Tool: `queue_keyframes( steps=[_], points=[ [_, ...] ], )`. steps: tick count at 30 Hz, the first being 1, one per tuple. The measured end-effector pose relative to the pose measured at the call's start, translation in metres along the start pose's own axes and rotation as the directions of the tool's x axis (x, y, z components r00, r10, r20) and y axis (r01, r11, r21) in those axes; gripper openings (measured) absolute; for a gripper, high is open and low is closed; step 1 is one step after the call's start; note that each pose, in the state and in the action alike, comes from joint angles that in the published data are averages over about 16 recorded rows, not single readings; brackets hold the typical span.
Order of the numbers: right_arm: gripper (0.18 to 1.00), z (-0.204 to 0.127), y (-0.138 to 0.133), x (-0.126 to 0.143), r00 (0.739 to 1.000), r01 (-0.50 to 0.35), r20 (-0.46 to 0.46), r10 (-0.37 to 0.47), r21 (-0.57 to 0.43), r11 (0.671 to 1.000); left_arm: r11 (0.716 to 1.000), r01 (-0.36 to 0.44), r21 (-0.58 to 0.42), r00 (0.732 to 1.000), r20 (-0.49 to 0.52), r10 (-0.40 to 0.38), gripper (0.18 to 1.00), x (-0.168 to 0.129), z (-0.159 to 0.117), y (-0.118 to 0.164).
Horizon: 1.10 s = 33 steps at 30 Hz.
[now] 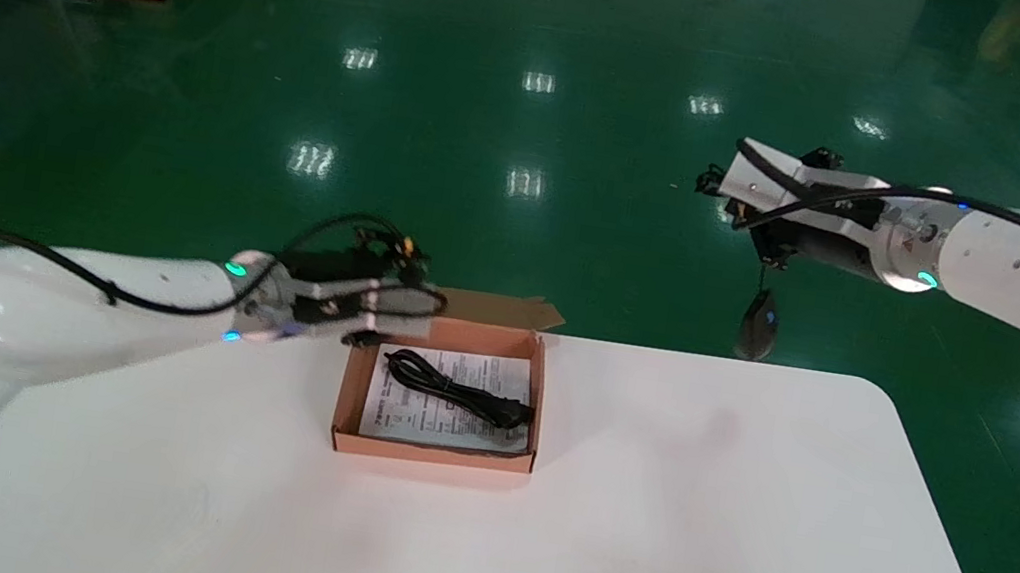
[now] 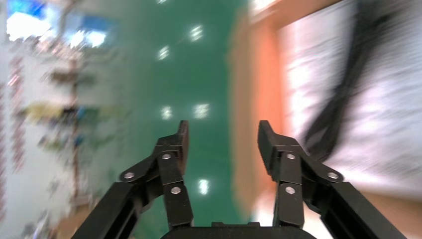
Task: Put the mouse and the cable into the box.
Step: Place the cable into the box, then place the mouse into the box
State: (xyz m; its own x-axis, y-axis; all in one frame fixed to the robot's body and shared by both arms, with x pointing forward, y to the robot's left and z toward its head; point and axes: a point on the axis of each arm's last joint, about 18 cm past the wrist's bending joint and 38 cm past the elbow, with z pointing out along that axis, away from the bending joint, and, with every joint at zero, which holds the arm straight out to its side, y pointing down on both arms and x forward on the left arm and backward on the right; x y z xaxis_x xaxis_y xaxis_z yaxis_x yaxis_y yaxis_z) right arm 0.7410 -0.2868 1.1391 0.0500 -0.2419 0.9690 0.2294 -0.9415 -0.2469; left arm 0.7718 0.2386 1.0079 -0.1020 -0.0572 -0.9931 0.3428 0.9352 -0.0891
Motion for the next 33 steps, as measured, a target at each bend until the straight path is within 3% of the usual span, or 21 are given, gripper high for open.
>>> queue_keyframes(
  steps=[6, 11, 24, 33],
  points=[
    [0.226, 0.008, -0.031, -0.021, 0.997, 0.065, 0.026, -0.067, 0.066, 0.996, 0.996, 0.032, -0.079, 0.995, 0.096, -0.024, 0.612, -0.038, -0.033, 0.044],
    [0.226, 0.014, -0.071, -0.043, 0.992, 0.113, 0.041, -0.121, 0.152, 0.982, 0.992, 0.046, -0.116, 0.990, 0.135, -0.030, 0.732, -0.051, -0.052, 0.064],
    [0.226, 0.030, -0.165, -0.126, 0.956, 0.264, 0.043, -0.291, 0.310, 0.913, 0.990, 0.051, -0.134, 0.990, 0.138, -0.032, 0.936, -0.052, -0.062, 0.063],
    [0.226, 0.035, -0.184, -0.180, 0.922, 0.342, 0.062, -0.383, 0.335, 0.878, 0.988, 0.054, -0.143, 0.990, 0.136, -0.034, 0.991, -0.051, -0.065, 0.060]
  ],
)
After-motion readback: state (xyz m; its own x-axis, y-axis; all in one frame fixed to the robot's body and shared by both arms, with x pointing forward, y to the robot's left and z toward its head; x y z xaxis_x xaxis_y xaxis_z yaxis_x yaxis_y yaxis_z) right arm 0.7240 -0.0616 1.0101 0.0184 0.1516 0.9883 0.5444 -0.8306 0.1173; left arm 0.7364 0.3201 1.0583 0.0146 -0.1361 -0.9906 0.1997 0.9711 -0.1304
